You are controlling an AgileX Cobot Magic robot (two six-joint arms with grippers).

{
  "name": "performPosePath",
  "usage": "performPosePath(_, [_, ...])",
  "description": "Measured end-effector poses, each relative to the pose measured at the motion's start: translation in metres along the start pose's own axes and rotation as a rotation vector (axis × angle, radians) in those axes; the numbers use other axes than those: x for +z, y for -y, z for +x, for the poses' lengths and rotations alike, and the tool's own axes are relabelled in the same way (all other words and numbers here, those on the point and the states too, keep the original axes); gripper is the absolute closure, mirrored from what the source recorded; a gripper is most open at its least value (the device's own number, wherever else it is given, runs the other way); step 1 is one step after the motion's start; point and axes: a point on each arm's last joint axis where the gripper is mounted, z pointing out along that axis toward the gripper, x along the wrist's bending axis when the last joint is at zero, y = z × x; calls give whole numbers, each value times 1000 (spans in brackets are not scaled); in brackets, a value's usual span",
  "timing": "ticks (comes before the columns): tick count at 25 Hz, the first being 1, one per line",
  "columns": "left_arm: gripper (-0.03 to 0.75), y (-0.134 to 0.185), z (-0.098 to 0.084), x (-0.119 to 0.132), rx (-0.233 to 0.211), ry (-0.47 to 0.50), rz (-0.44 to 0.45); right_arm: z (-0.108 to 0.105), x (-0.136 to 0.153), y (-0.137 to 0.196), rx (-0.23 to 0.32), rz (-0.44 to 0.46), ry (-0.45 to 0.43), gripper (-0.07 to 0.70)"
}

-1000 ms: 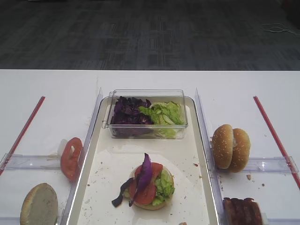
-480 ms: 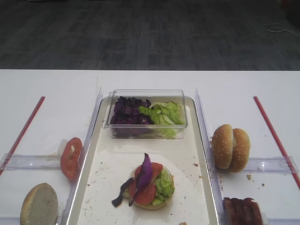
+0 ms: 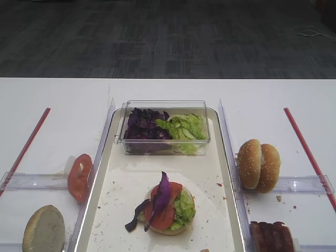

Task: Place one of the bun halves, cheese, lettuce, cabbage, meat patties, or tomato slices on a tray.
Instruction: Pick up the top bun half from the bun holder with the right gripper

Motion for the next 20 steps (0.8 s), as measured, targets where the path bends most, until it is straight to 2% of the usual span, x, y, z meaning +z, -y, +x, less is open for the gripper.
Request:
performPosePath(3, [152,0,0,0,0,0,0,0,18,-11,1,136,-1,-58])
performPosePath(7, [152,0,0,0,0,0,0,-1,36,-18,2,261,-1,-58])
performPosePath(10, [152,0,0,0,0,0,0,-1,42,-21,3,299,-1,-58])
performPosePath(20, [152,0,0,0,0,0,0,-1,52,-35,5,332,-1,-58])
